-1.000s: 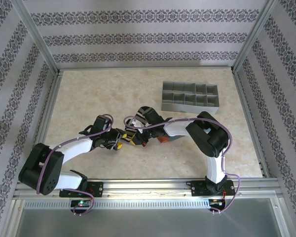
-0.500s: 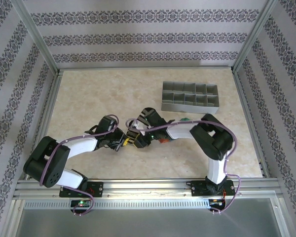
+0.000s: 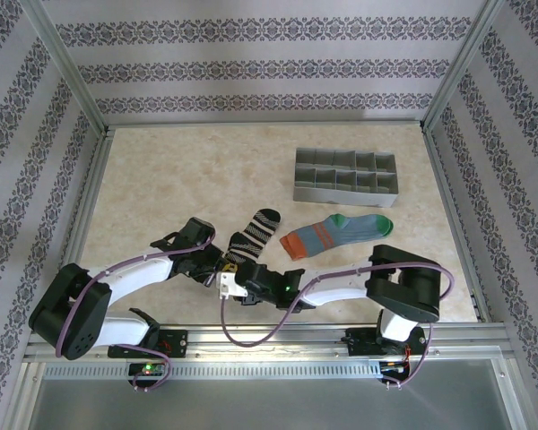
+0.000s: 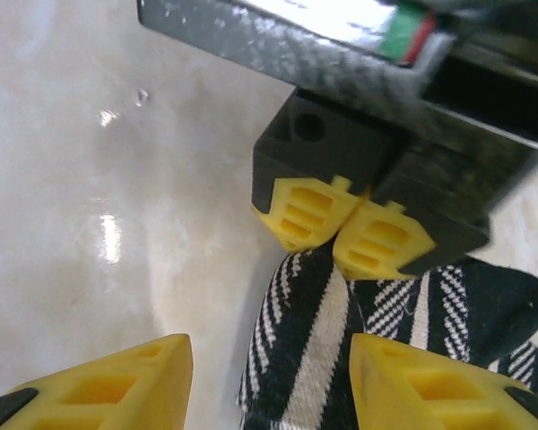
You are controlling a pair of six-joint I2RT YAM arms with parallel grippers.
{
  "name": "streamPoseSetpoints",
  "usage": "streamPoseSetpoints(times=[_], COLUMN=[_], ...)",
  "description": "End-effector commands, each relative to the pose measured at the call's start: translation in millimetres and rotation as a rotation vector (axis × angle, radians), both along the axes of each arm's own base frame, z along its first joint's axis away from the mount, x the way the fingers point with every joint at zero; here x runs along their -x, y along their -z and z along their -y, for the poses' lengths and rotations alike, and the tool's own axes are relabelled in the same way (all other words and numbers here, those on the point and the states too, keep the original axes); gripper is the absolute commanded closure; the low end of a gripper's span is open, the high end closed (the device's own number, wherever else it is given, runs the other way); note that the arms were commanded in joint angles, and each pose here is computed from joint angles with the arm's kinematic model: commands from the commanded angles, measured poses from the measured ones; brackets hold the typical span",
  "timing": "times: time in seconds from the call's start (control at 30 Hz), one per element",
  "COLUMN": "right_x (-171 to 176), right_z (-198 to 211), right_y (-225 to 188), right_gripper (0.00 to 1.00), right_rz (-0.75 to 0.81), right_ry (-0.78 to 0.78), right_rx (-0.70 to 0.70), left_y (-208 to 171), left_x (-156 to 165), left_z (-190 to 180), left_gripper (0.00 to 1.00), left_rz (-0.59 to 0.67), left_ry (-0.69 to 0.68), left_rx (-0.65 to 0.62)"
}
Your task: Roll the socks
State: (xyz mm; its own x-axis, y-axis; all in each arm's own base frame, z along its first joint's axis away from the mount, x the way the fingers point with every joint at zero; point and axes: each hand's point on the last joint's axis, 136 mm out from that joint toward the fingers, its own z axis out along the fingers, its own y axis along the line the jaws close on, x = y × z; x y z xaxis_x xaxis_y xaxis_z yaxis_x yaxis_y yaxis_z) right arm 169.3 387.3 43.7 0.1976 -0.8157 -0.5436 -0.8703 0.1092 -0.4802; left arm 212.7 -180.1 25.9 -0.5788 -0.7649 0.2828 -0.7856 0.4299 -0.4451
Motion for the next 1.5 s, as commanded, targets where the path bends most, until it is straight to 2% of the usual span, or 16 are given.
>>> streamPoseSetpoints(times=[0.0,0.1,0.27,0.3,0.33,0.43,0.53,0.7,0.77,0.93,1.2,1.33,1.4,1.47], right_x=[-23.7,-29.8,-39.6,-39.3,-37.1,-22.2,-10.7,-4.1,-4.2,-7.5,-19.3,-17.1,-16.3,-16.1], right_z=[-3.8,-6.2,6.3,11.8,15.5,26.7,36.3,43.1,43.8,45.9,45.9,43.9,42.5,40.7], right_y=[-0.7,6.6,27.6,33.7,38.0,49.8,56.7,56.5,55.8,59.9,63.4,64.7,65.3,65.2], right_gripper=[0.56,0.62,0.86,0.93,0.98,1.00,1.00,1.00,1.00,1.00,1.00,1.00,1.00,1.00], right_rz=[0.143,0.145,0.070,0.020,-0.031,-0.262,-0.473,-0.732,-0.819,-0.959,-1.098,-1.162,-1.182,-1.193], right_ry=[0.043,0.045,0.096,0.109,0.114,0.106,0.115,0.143,0.156,0.201,0.287,0.300,0.302,0.301], right_rx=[0.059,0.080,0.119,0.122,0.121,0.082,0.042,-0.030,-0.051,-0.060,-0.077,-0.069,-0.071,-0.074], left_y=[20.0,19.2,13.6,10.5,6.9,-6.1,-18.1,-25.0,-25.3,-30.1,-11.5,-4.6,1.0,9.1], left_x=[25.8,25.2,24.4,22.8,20.3,11.4,1.5,-5.3,-6.6,-20.0,-23.6,-40.1,-45.3,-45.7], left_z=[-14.5,-13.7,-14.9,-15.2,-16.7,-23.0,-28.1,-26.6,-23.1,-11.6,3.4,7.6,10.0,11.1], left_gripper=[1.00,1.00,1.00,0.96,0.83,0.56,0.45,0.36,0.37,0.49,0.53,0.54,0.59,0.67], left_rz=[-0.132,-0.128,-0.110,-0.096,-0.080,-0.021,0.046,0.094,0.103,0.167,0.169,0.218,0.218,0.199], left_ry=[-0.015,-0.015,-0.034,-0.042,-0.052,-0.082,-0.103,-0.099,-0.086,-0.071,-0.061,-0.071,-0.068,-0.064], left_rx=[-0.087,-0.081,-0.064,-0.053,-0.044,-0.020,0.004,0.049,0.066,0.124,0.133,0.132,0.128,0.119])
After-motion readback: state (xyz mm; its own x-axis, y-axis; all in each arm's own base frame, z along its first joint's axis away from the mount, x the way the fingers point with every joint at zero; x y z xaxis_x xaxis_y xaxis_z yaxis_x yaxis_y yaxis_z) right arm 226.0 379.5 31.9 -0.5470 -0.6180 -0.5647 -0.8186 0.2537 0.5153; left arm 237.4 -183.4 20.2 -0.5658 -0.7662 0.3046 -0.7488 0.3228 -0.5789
